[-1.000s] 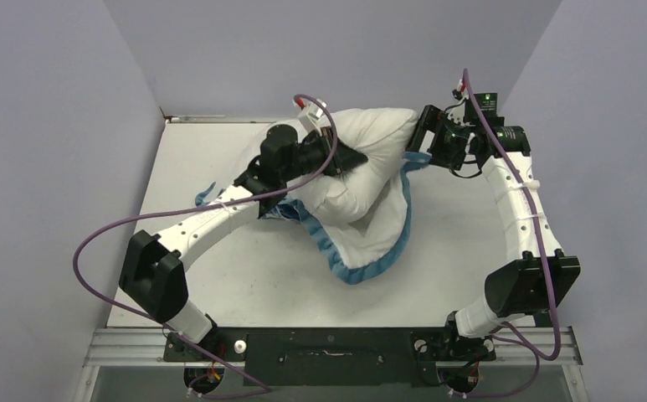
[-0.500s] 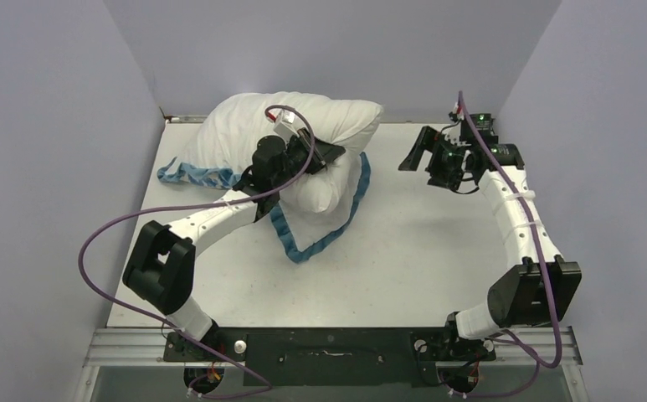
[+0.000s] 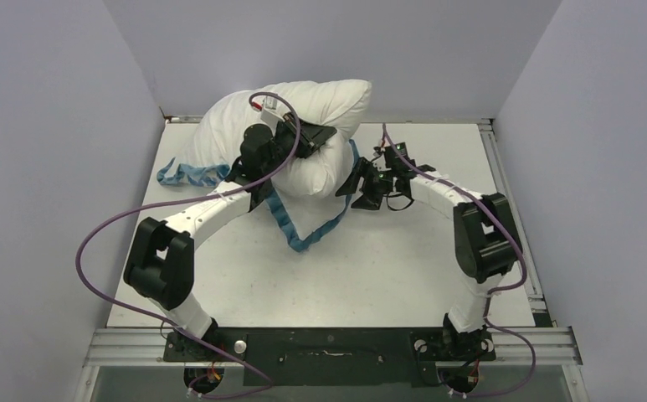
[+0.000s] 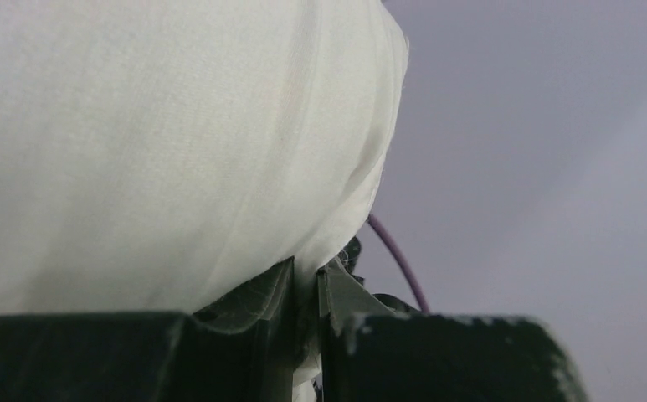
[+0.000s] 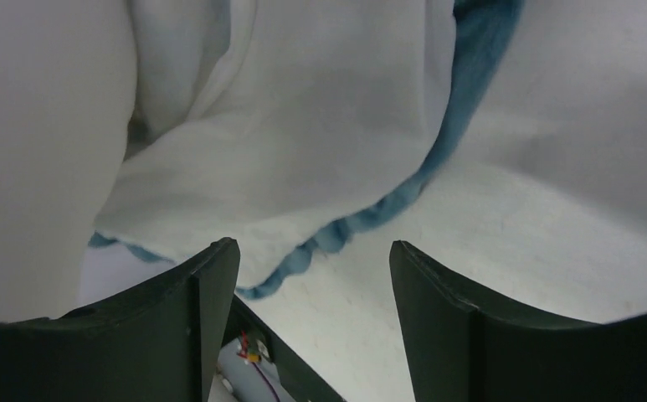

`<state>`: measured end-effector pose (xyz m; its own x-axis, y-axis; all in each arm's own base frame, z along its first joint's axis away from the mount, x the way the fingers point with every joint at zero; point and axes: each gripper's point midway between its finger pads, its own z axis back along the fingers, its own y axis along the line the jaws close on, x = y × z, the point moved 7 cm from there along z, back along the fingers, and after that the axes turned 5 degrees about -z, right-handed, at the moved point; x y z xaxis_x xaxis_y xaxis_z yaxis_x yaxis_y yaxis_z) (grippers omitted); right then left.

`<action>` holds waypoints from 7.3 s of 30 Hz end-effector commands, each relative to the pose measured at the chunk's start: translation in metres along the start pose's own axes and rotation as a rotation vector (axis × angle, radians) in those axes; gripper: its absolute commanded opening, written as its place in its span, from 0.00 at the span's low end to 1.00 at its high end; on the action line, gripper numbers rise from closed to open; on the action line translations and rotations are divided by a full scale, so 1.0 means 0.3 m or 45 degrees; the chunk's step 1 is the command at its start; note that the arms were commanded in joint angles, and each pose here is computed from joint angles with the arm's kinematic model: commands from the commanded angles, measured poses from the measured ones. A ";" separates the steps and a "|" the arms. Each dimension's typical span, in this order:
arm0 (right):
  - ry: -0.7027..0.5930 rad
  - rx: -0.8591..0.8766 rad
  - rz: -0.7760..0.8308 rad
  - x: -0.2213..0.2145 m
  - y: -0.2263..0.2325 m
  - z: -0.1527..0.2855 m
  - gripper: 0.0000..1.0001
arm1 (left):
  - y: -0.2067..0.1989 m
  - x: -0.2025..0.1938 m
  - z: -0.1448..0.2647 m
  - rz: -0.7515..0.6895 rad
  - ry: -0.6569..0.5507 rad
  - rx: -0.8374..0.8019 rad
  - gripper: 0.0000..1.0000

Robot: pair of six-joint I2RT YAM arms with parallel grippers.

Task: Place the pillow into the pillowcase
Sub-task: Stuff the pillow into the pillowcase.

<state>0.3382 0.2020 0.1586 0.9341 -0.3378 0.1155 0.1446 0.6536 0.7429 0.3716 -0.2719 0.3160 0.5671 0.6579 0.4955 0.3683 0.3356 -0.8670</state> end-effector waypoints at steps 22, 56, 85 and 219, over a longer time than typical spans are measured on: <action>-0.322 0.207 -0.027 0.264 0.101 -0.094 0.85 | -0.265 0.244 0.101 0.063 -0.270 -0.278 0.00; -0.142 0.430 -0.164 0.317 0.144 -0.577 0.22 | -0.270 0.209 0.158 0.073 -0.233 -0.244 0.00; -0.160 0.665 0.056 0.230 0.120 -0.141 0.49 | -0.184 0.224 0.207 0.000 -0.217 -0.133 0.00; -0.135 1.389 0.141 0.315 0.425 -0.157 0.05 | -0.052 0.351 0.302 -0.222 -0.235 0.228 0.00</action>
<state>0.5038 0.2840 0.1571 0.8460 -0.5182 0.1255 -0.1410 0.0095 0.9900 0.3568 -0.1634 0.3487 0.4868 0.6583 0.5742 0.2315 0.5366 -0.8114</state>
